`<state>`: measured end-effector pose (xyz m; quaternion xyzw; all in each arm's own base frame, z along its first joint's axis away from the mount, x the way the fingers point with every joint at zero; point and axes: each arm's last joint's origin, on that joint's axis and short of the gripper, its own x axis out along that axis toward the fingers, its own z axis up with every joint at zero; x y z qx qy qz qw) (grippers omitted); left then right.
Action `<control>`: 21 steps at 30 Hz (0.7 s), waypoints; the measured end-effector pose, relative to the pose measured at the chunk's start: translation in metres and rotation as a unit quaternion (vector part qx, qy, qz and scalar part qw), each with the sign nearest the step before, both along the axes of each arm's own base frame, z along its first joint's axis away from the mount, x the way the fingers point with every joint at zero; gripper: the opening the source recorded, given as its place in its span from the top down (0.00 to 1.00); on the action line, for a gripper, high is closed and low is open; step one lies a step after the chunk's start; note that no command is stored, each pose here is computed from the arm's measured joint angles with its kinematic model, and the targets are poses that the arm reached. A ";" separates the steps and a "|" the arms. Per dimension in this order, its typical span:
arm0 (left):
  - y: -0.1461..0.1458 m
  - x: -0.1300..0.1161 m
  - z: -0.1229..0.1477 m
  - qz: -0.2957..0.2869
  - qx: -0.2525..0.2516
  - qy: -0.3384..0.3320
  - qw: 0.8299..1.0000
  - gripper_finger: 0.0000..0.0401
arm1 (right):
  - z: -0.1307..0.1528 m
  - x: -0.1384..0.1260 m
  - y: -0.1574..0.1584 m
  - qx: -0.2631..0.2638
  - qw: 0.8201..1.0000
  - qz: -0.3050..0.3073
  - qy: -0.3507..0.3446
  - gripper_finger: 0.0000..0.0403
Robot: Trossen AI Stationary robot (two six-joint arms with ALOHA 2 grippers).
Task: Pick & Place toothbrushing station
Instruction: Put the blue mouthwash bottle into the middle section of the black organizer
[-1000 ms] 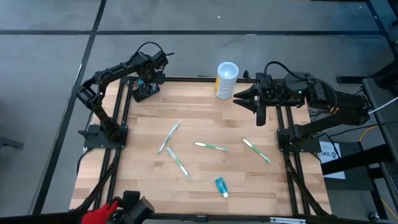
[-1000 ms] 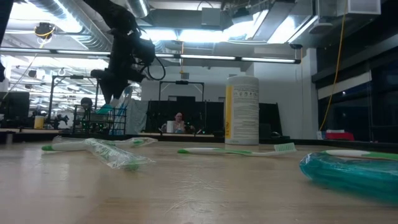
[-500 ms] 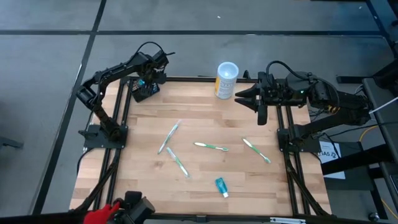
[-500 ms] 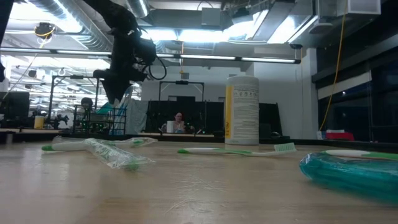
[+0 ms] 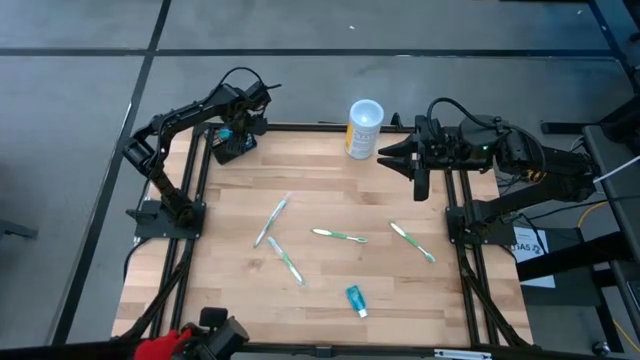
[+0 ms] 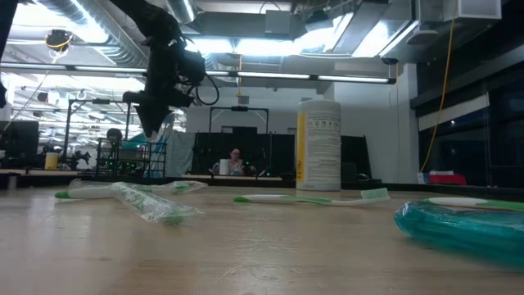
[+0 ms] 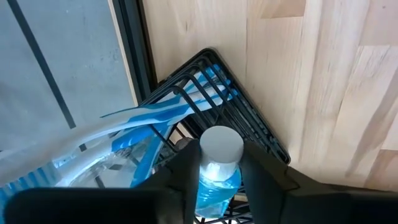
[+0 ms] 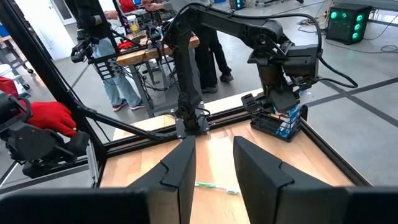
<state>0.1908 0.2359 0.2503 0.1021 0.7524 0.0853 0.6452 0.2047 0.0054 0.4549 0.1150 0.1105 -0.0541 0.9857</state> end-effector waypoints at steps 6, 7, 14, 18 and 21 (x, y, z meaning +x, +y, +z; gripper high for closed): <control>0.000 -0.001 0.000 0.006 0.001 0.004 1.000 0.79 | 0.000 0.000 0.000 0.001 1.000 0.000 0.001 0.73; 0.000 -0.001 0.000 0.010 0.002 0.003 1.000 0.79 | 0.000 0.000 0.000 0.001 1.000 0.000 0.001 0.73; 0.000 0.000 0.009 0.062 0.018 -0.019 0.998 0.79 | 0.000 0.000 0.000 -0.003 1.000 0.001 0.001 0.73; 0.004 0.003 0.034 0.111 0.050 -0.087 0.989 0.79 | 0.000 0.000 0.000 -0.009 1.000 0.002 0.001 0.73; 0.005 0.000 0.059 0.157 0.075 -0.165 0.971 0.79 | 0.000 0.000 0.000 -0.011 1.000 0.003 0.002 0.73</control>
